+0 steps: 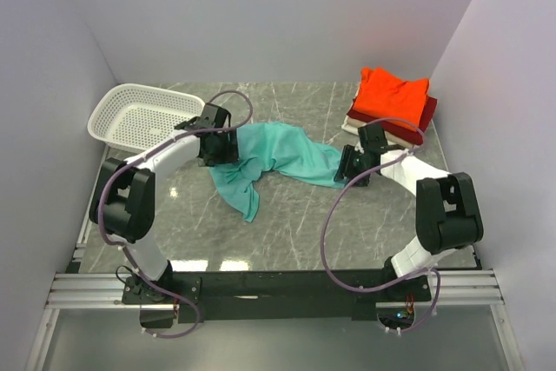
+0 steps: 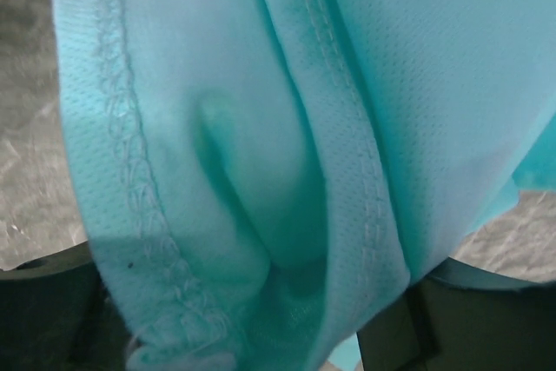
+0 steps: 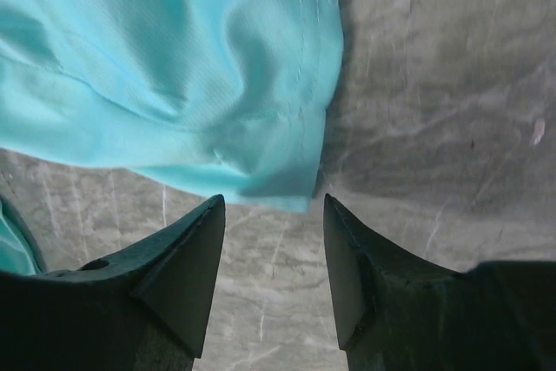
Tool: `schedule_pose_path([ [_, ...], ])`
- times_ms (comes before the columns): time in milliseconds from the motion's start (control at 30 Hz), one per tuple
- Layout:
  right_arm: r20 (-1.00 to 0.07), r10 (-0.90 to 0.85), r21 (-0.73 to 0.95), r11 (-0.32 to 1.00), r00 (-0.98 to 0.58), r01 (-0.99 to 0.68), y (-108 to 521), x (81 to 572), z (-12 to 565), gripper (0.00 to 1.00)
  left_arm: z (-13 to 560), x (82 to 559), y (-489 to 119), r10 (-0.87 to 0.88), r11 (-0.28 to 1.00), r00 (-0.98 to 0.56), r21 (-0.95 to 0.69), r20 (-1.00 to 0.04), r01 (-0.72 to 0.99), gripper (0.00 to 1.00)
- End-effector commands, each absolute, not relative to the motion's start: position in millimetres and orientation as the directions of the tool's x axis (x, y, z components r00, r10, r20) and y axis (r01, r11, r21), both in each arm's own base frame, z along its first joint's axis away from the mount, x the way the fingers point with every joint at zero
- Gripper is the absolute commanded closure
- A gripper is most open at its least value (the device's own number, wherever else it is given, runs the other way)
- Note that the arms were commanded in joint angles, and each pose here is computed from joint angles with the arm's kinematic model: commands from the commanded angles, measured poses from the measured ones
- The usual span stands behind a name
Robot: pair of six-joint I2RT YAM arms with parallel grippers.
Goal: Fold and stack the t-shirts
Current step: Flatten the tshirt out
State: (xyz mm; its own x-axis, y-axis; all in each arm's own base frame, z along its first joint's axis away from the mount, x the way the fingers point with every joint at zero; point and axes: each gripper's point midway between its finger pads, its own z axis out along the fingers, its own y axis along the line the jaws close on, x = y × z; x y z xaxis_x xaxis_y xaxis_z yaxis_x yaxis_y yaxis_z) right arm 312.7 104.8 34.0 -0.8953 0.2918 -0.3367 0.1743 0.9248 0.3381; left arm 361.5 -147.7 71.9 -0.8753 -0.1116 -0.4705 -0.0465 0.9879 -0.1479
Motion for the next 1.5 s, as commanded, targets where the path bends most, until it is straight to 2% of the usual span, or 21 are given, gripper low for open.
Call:
schedule_pose_path([
  [0, -0.385, 0.267, 0.331, 0.934, -0.883, 0.138, 108, 335, 42, 0.45, 89, 381, -148, -0.111, 0.988, -0.847, -0.151, -0.52, -0.037, 0.26],
  [133, -0.379, 0.26, 0.317, 0.938, -0.888, 0.139, 106, 339, 37, 0.51, 83, 382, -146, -0.11, 0.988, -0.854, -0.149, -0.509, -0.039, 0.31],
  [467, -0.368, 0.254, 0.296, 0.944, -0.895, 0.146, 103, 341, 28, 0.55, 72, 384, -143, -0.107, 0.987, -0.863, -0.158, -0.493, -0.033, 0.4],
  [567, -0.362, 0.247, 0.304, 0.943, -0.899, 0.136, 106, 342, 26, 0.64, 69, 385, -143, -0.111, 0.984, -0.867, -0.173, -0.486, -0.029, 0.51],
  [600, -0.362, 0.243, 0.307, 0.942, -0.9, 0.131, 107, 342, 26, 0.67, 71, 386, -145, -0.113, 0.982, -0.866, -0.186, -0.487, -0.024, 0.6],
  [667, -0.351, 0.229, 0.34, 0.935, -0.908, 0.104, 114, 341, 29, 0.88, 74, 389, -144, -0.134, 0.978, -0.858, -0.206, -0.495, -0.034, 0.75],
  [700, -0.356, 0.231, 0.352, 0.931, -0.905, 0.099, 116, 344, 33, 0.99, 77, 390, -146, -0.142, 0.974, -0.857, -0.227, -0.496, -0.03, 0.87],
  [800, -0.369, 0.238, 0.376, 0.922, -0.899, 0.089, 120, 347, 52, 1.0, 105, 397, -153, -0.184, 0.954, -0.822, -0.298, -0.538, -0.019, 1.0],
  [900, -0.426, 0.256, 0.385, 0.919, -0.868, 0.082, 115, 352, 90, 1.0, 134, 406, -153, -0.206, 0.946, -0.788, -0.324, -0.58, -0.009, 1.0],
  [1067, -0.556, 0.349, 0.434, 0.896, -0.754, 0.095, 92, 358, 186, 1.0, 213, 414, -153, -0.272, 0.919, -0.686, -0.393, -0.675, 0.022, 1.0],
  [1200, -0.656, 0.385, 0.44, 0.894, -0.65, 0.085, 77, 354, 250, 1.0, 279, 408, -152, -0.352, 0.883, -0.572, -0.465, -0.741, 0.059, 1.0],
  [1467, -0.801, 0.416, 0.418, 0.903, -0.431, 0.097, 50, 319, 344, 1.0, 375, 380, -136, -0.466, 0.814, -0.387, -0.557, -0.796, 0.164, 1.0],
])
